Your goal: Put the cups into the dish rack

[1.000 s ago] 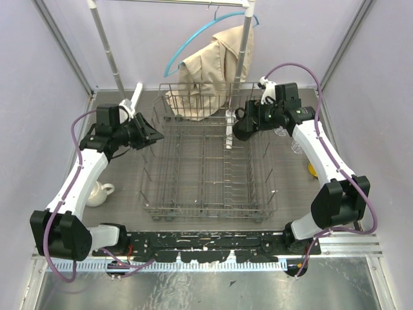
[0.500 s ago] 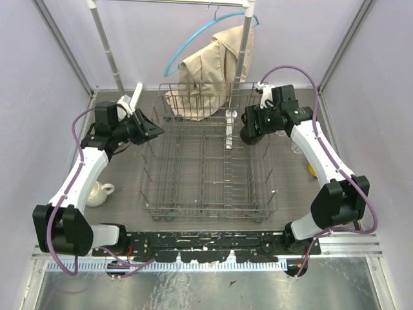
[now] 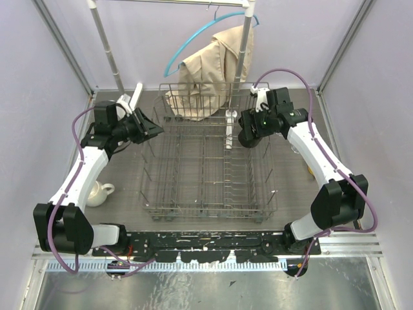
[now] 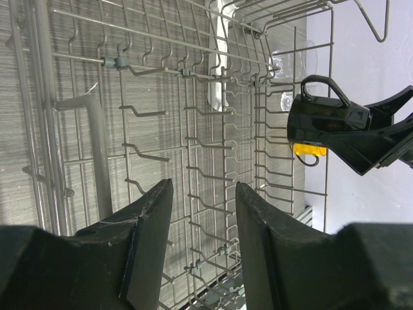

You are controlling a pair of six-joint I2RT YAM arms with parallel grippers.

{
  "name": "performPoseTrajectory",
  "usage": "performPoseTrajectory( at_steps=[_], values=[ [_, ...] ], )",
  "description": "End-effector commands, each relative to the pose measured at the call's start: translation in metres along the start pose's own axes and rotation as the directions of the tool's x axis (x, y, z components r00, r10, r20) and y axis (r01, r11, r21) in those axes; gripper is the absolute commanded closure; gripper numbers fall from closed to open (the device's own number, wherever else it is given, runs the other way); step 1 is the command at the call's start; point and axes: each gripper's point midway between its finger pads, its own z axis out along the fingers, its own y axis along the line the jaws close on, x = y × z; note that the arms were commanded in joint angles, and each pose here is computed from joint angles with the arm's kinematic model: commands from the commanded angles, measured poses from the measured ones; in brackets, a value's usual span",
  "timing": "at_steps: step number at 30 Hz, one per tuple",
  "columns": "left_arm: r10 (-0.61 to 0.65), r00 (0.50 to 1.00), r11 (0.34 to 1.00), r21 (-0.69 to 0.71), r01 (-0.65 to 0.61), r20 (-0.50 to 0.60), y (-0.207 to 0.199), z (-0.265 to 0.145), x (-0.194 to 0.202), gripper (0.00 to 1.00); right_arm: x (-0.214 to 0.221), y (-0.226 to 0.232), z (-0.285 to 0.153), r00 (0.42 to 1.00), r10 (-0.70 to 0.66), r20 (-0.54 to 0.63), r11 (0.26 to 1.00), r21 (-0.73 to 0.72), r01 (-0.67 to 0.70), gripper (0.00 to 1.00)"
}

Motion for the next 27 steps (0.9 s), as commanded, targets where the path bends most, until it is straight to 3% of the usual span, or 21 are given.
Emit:
performPoseTrajectory(
  at_steps=[1, 27],
  values=[
    [-0.030, 0.998, 0.996, -0.091, 0.025, -0.050, 0.033, 0.006, 0.017, 0.49, -0.028, -0.001, -0.008, 0.992, -0.058, 0.114, 0.998, 0.021, 0.056, 0.95],
    [-0.024, 0.999, 0.995, -0.101, 0.021, -0.034, 0.041, -0.002, 0.021, 0.48, 0.005, 0.005, 0.051, 0.995, -0.101, 0.000, 0.994, 0.036, 0.101, 0.96]
  ],
)
